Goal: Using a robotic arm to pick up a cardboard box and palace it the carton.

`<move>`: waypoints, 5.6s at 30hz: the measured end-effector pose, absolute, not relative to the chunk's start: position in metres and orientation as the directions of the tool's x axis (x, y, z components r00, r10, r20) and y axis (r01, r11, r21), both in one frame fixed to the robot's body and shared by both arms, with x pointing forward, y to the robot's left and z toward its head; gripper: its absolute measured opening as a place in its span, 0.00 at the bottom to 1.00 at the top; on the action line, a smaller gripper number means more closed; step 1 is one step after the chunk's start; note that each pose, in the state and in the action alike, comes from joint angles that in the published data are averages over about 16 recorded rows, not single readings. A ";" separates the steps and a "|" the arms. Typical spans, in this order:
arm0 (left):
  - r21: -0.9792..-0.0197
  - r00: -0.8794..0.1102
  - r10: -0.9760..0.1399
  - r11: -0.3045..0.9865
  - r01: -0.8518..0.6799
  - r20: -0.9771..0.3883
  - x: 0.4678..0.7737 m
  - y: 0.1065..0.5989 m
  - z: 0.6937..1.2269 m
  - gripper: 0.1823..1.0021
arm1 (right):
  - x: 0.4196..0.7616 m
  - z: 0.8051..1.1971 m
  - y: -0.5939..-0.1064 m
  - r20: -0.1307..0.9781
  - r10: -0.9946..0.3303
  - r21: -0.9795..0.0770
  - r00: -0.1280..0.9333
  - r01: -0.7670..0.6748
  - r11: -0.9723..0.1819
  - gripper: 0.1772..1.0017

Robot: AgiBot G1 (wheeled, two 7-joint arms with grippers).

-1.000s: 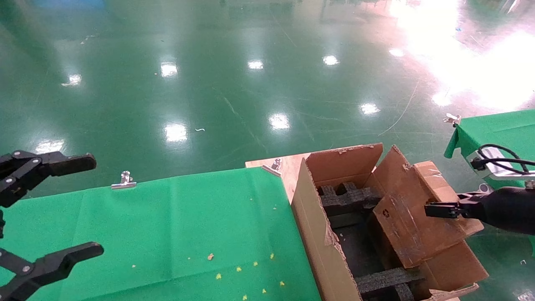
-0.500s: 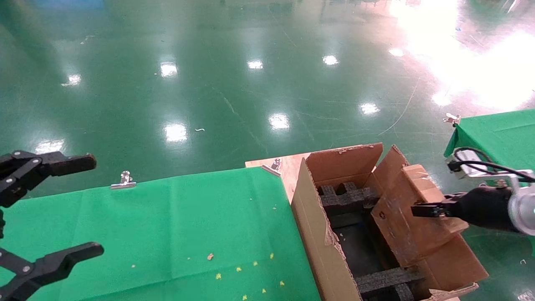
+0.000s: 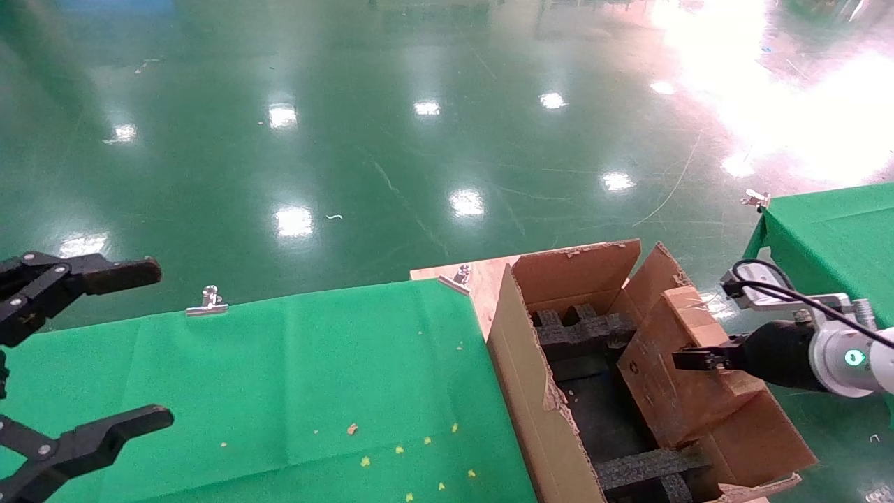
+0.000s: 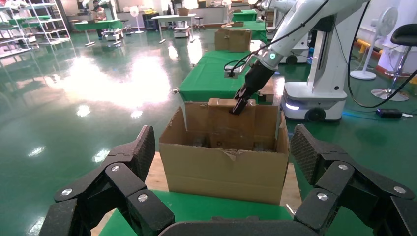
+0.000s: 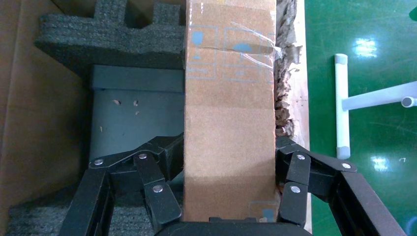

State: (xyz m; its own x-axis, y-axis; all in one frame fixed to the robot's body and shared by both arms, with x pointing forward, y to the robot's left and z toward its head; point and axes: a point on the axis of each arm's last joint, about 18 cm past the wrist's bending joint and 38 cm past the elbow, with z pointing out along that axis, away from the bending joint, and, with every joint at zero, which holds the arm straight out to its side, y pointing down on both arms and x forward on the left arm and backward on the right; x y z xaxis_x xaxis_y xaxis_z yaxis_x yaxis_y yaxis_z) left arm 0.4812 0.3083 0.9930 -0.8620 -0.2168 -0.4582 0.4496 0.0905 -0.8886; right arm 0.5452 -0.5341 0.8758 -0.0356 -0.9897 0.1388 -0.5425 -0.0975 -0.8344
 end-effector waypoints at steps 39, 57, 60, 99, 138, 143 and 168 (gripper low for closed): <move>-0.889 -0.862 -0.217 0.090 0.450 -0.458 0.481 0.308 0.993 1.00 | 0.606 0.792 -0.526 0.198 -0.980 -0.754 -0.035 -0.644 -0.129 0.14; -0.889 -0.862 -0.217 0.090 0.449 -0.458 0.481 0.308 0.993 1.00 | 0.617 0.761 -0.522 0.184 -0.983 -0.715 0.011 -0.684 -0.142 0.14; -0.889 -0.862 -0.217 0.090 0.449 -0.458 0.481 0.308 0.993 1.00 | 0.618 0.761 -0.522 0.182 -0.983 -0.714 0.014 -0.685 -0.142 0.13; -0.889 -0.862 -0.217 0.090 0.449 -0.458 0.481 0.308 0.993 1.00 | 0.613 0.797 -0.522 0.228 -0.972 -0.752 0.060 -0.624 -0.215 0.81; -0.889 -0.862 -0.218 0.090 0.449 -0.458 0.481 0.308 0.993 1.00 | 0.629 0.959 -0.384 0.653 -0.686 -0.731 0.320 0.032 -0.681 1.00; -0.889 -0.862 -0.218 0.090 0.449 -0.458 0.481 0.308 0.993 1.00 | 0.630 0.960 -0.378 0.650 -0.682 -0.733 0.336 0.039 -0.680 1.00; -0.889 -0.862 -0.218 0.090 0.449 -0.458 0.481 0.309 0.993 1.00 | 0.604 0.953 -0.326 0.437 -0.635 -0.842 0.637 0.041 -0.538 1.00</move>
State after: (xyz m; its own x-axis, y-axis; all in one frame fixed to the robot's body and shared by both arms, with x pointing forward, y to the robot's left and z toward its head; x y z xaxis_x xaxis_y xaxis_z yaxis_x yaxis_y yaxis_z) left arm 0.4813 0.3085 0.9930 -0.8620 -0.2179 -0.4577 0.4492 0.0902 -0.8889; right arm 0.6041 -0.3255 0.9527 0.6372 -0.6350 0.4367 0.0408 -0.5380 -0.8419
